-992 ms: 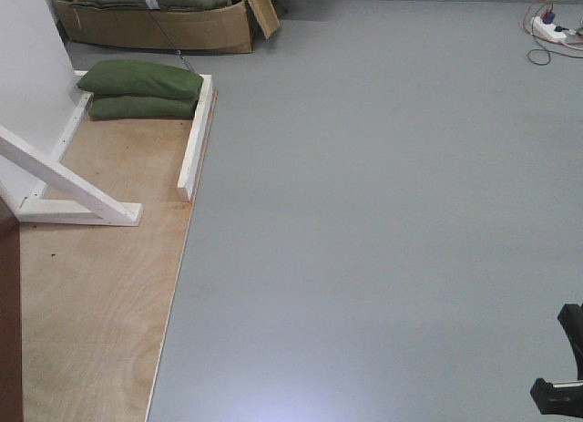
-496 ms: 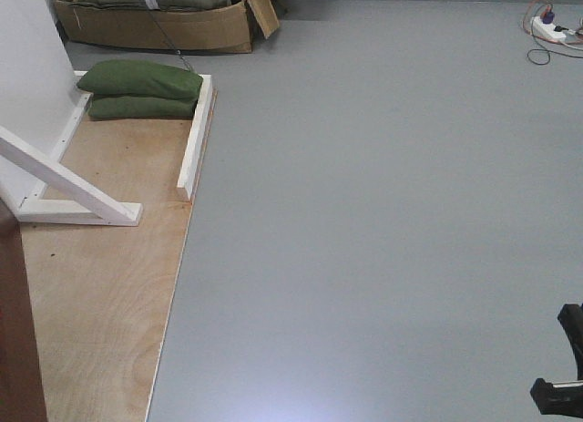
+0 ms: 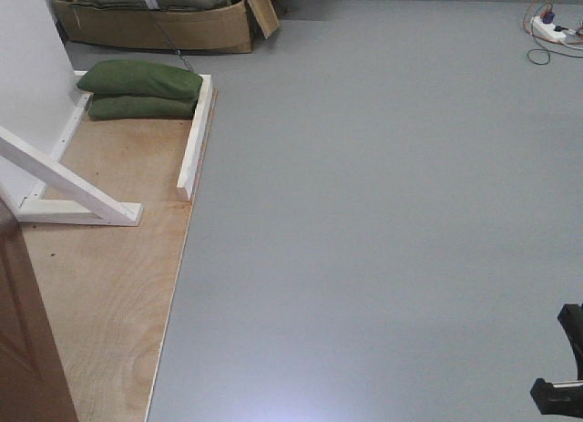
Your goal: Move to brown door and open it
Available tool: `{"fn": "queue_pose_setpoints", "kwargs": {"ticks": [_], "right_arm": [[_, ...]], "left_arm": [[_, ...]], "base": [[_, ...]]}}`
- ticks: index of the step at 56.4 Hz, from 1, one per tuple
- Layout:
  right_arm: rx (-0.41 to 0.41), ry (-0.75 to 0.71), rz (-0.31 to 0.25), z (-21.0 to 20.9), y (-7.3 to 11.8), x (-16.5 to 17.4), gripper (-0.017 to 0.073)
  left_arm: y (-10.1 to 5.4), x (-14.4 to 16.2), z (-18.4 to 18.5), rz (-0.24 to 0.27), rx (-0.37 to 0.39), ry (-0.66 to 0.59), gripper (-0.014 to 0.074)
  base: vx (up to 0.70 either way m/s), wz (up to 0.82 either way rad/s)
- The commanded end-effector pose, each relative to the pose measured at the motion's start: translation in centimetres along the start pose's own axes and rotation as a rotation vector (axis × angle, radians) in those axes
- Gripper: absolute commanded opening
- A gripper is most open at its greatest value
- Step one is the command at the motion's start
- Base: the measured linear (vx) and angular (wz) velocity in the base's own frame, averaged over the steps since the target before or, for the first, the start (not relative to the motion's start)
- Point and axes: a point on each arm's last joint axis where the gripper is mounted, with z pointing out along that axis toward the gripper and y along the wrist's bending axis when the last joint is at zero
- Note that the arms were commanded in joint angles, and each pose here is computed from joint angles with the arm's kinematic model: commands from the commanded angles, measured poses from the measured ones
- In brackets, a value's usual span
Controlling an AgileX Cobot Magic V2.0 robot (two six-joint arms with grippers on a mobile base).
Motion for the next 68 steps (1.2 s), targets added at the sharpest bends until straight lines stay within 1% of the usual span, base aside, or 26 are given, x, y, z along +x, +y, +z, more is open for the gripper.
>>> {"fn": "queue_pose_setpoints", "kwargs": {"ticks": [1,11,20,25,33,48,64,68], "right_arm": [[0.006,-0.076,-0.009,0.0,-0.1,-0.6,0.0],[0.006,-0.076,-0.009,0.0,-0.1,-0.6,0.0],[0.006,-0.076,-0.009,0.0,-0.1,-0.6,0.0],[0.006,-0.076,-0.009,0.0,-0.1,-0.6,0.0],[0.006,-0.076,-0.009,0.0,-0.1,-0.6,0.0],[0.006,-0.076,-0.009,0.0,-0.1,-0.6,0.0],[0.006,-0.076,-0.009,0.0,-0.1,-0.6,0.0],[0.006,-0.076,-0.009,0.0,-0.1,-0.6,0.0]], "left_arm": [[-2.0,-0.7,-1.4,-0.039,0.086,-0.024,-0.0006],[-3.6,0.1,-2.2,-0.121,0.19,0.06,-0.0006],[-4.8,1.0,-2.5,-0.203,0.285,0.157,-0.0006],[-5.4,1.4,-2.7,-0.231,0.327,0.203,-0.0006],[-6.5,1.7,-3.4,-0.251,0.389,0.233,-0.0006],[-7.8,2.7,-3.9,-0.256,0.465,0.319,-0.0006],[-9.0,3.7,-4.7,-0.253,0.544,0.406,-0.0006],[-9.2,3.7,-5.0,-0.239,0.559,0.407,-0.0006]], "base": [[0.0,0.0],[0.0,0.0],[0.0,0.0],[0.0,0.0],[0.0,0.0],[0.0,0.0],[0.0,0.0],[0.0,0.0]]}}
